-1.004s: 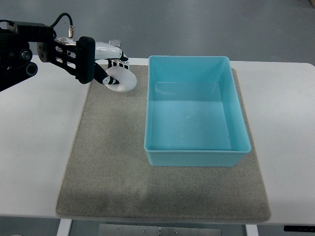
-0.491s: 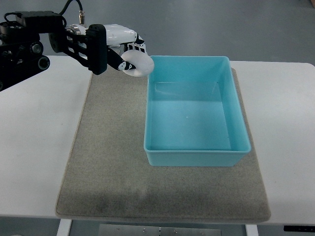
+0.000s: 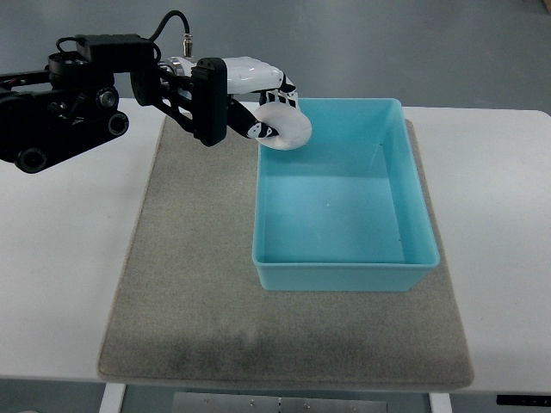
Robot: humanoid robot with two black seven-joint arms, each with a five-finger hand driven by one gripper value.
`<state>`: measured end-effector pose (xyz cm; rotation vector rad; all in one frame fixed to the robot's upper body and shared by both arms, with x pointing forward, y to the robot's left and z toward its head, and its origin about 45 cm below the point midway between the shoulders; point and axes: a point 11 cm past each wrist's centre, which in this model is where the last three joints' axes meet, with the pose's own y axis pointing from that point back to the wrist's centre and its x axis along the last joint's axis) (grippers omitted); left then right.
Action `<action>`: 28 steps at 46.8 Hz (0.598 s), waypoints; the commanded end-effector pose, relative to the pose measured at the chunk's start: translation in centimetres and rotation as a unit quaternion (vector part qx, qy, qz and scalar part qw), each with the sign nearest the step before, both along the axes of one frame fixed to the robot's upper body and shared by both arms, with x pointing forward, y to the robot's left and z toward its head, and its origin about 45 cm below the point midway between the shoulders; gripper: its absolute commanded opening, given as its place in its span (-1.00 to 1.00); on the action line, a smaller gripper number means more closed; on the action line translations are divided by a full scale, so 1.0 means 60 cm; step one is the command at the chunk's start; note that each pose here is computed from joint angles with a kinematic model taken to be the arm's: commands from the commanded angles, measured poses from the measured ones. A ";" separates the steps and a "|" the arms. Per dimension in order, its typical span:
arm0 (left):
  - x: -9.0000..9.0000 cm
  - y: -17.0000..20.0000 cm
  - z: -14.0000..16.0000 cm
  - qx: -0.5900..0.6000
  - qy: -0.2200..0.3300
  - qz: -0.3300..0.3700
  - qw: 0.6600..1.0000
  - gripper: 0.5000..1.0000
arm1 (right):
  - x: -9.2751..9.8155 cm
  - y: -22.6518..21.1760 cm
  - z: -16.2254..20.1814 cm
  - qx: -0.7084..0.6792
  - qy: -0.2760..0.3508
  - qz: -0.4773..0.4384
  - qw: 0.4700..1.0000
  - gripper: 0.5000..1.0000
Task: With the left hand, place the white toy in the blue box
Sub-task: 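Lift the bunny toy with the left hand and carry it over the blue box, then lower the toy into the blue box and open the left hand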
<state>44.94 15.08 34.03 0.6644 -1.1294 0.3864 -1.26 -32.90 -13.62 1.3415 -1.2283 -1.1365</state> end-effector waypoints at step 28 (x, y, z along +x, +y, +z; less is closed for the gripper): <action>-0.022 -0.048 -0.060 -0.017 0.035 -0.022 0.999 -0.06 | 0.000 0.000 0.000 0.000 0.000 0.000 1.000 0.74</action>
